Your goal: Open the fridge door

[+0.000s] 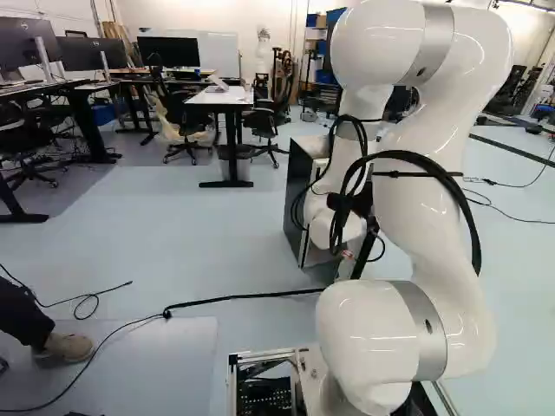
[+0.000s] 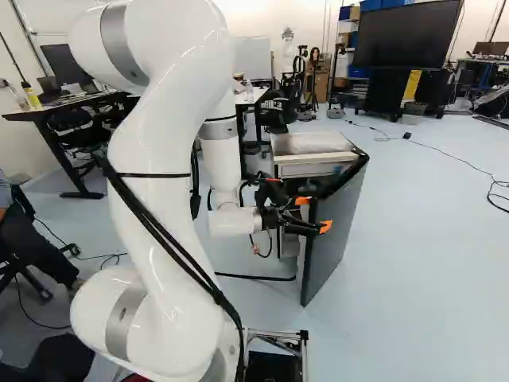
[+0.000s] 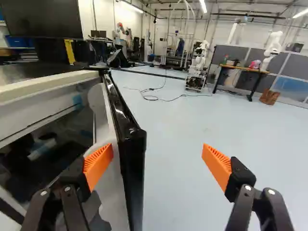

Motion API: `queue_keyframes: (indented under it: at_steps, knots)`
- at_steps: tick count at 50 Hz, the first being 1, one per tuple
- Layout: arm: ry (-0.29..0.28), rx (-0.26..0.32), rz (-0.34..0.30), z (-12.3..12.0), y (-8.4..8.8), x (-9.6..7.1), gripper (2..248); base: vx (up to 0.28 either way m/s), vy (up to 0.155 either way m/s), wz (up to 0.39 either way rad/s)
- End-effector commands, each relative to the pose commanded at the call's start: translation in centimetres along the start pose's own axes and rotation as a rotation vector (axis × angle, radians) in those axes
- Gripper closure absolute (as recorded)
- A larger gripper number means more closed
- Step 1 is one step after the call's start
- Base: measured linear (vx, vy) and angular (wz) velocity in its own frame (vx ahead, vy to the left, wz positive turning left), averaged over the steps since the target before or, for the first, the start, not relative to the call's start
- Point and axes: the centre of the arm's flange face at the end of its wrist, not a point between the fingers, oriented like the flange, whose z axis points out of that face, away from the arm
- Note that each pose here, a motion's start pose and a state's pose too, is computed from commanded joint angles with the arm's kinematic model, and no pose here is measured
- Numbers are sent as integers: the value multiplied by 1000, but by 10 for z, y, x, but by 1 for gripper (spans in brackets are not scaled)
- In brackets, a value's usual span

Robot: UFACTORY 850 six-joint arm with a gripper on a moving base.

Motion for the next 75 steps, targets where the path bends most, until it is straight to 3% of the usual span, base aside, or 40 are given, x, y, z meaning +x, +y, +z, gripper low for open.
queue_keyframes:
  at_steps: [18,28,56,75]
  knots:
    - [63,-153,8,14,30,7,3,0,0,0]
    - [68,-190,11,20,38,8,3,0,0,0]
    - [50,-191,23,26,30,7,3,0,0,0]
    - [46,-245,68,63,17,8,3,0,0,0]
